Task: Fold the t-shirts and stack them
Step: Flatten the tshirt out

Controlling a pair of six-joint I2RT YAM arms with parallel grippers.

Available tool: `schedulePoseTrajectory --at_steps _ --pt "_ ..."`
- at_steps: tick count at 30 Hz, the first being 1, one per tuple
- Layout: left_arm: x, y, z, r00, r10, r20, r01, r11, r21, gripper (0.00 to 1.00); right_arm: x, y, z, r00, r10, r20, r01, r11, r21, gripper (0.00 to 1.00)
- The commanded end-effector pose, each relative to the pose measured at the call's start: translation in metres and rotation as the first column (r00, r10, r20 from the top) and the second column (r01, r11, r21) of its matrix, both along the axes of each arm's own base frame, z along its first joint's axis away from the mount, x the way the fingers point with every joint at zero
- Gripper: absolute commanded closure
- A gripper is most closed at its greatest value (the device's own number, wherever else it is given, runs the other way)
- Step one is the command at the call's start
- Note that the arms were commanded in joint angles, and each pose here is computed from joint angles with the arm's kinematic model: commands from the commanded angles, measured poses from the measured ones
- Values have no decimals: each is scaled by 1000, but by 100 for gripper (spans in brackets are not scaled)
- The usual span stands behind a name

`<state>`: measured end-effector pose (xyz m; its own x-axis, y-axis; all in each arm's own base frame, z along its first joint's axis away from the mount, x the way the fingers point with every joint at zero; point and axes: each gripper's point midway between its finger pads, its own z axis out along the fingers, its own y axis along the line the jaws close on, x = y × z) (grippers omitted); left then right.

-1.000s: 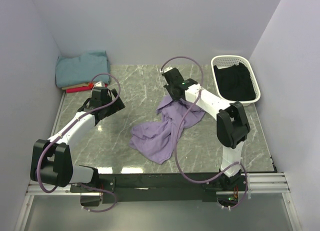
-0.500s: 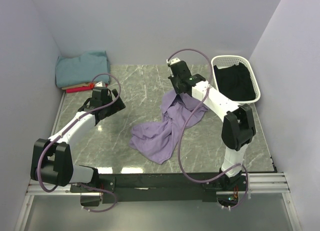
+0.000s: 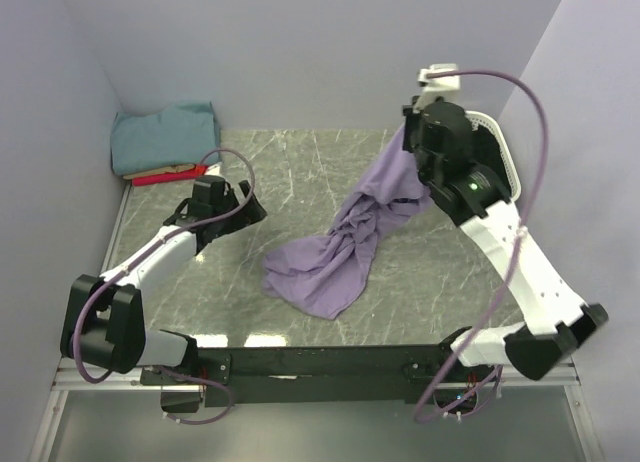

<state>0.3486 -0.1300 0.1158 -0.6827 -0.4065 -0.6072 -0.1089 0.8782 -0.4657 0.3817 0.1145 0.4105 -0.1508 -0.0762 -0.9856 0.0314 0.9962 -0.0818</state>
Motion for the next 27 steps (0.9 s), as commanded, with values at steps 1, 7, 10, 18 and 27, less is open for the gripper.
schedulePoseTrajectory --at_steps 1,7,10,18,27 --pt "2 -30 0 994 -109 24 110 993 -31 0 -8 -26 13 992 -116 54 115 993 17 100" --pt "-8 -84 -15 966 -257 -8 256 965 -56 1 -15 -33 -2 992 -123 36 123 992 8 100" --pt "-15 -110 -29 949 -313 -36 311 949 -55 1 -17 -34 -6 992 -120 30 120 993 4 100" --pt "-12 -130 -45 941 -322 -101 319 947 -45 3 -25 -36 -4 994 -100 38 101 995 -10 100" --pt "-20 -128 -32 930 -359 -74 358 933 -35 99 -26 -39 -7 993 -111 40 111 994 -12 100"
